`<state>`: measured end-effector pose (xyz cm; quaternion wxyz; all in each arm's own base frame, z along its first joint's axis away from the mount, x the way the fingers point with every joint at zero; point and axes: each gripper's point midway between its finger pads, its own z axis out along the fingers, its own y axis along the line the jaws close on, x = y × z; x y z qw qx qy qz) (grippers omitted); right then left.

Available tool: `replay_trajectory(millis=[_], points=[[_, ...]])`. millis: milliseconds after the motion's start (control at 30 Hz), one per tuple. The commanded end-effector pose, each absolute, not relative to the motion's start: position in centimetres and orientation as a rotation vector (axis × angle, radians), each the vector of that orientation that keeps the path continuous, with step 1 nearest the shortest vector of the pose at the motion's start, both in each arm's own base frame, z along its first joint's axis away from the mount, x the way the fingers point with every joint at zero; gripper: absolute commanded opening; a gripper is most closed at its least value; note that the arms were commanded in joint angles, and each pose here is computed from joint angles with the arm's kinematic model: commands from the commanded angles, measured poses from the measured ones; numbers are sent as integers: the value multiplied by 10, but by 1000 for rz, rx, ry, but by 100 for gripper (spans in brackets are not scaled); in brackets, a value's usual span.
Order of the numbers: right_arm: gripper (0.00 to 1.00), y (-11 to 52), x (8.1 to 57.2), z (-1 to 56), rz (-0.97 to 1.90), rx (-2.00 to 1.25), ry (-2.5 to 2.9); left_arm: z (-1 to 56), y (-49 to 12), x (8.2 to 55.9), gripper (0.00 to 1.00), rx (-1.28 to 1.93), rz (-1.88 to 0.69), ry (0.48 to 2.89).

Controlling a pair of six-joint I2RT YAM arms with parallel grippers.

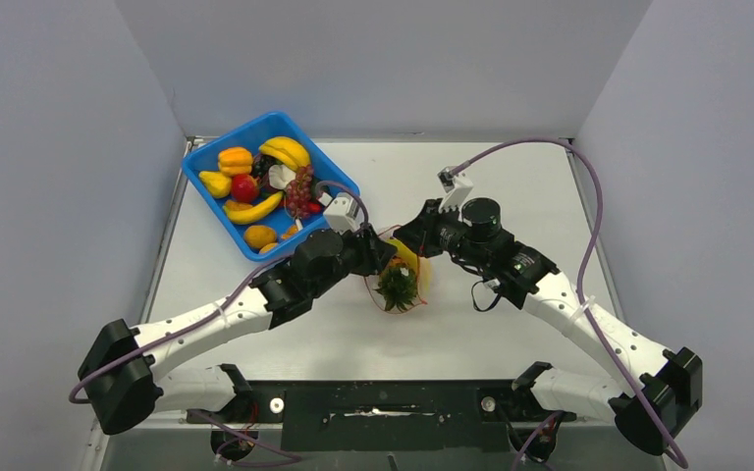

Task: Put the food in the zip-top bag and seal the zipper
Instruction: Place the fake fruit in the zipper food storage bag, then pick up the fake fruit from the bin.

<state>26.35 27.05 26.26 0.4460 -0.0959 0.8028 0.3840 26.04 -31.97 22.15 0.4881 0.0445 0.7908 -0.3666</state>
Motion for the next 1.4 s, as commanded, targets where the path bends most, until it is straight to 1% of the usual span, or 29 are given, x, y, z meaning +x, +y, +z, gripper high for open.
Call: replay_trajectory(millis=[0, 167, 333, 533, 733, 900, 933, 967, 1033, 1067, 1100, 1367], points=[[0, 268, 270, 328, 983, -195, 1789, 265, -316, 255, 44, 127, -935, 1859], [0, 255, 277, 325, 911, -129, 1819, 300, -307, 245, 49, 140, -973, 1807], [0, 250, 278, 325, 889, -105, 1831, 317, -287, 241, 49, 115, -938, 1778], [0, 250, 277, 322, 904, -84, 1834, 286, -269, 247, 49, 119, -800, 1851], [0, 250, 279, 322, 908, -64, 1834, 264, -290, 238, 49, 194, -904, 1886], [0, 250, 280, 322, 911, -56, 1835, 241, -299, 242, 48, 234, -883, 1931], [0, 250, 280, 322, 911, -55, 1835, 239, -299, 244, 45, 236, -879, 1935], [0, 249, 280, 321, 908, -53, 1837, 238, -299, 245, 38, 236, -872, 1939], [0, 247, 280, 320, 898, -47, 1839, 239, -297, 247, 14, 231, -855, 1937], [0, 246, 281, 319, 891, -43, 1841, 243, -297, 247, 6, 231, -857, 1929], [0, 244, 281, 319, 885, -41, 1841, 248, -297, 246, 0, 229, -864, 1917], [0, 223, 288, 309, 745, 0, 1858, 307, -303, 233, 0, 222, -1054, 1733]])
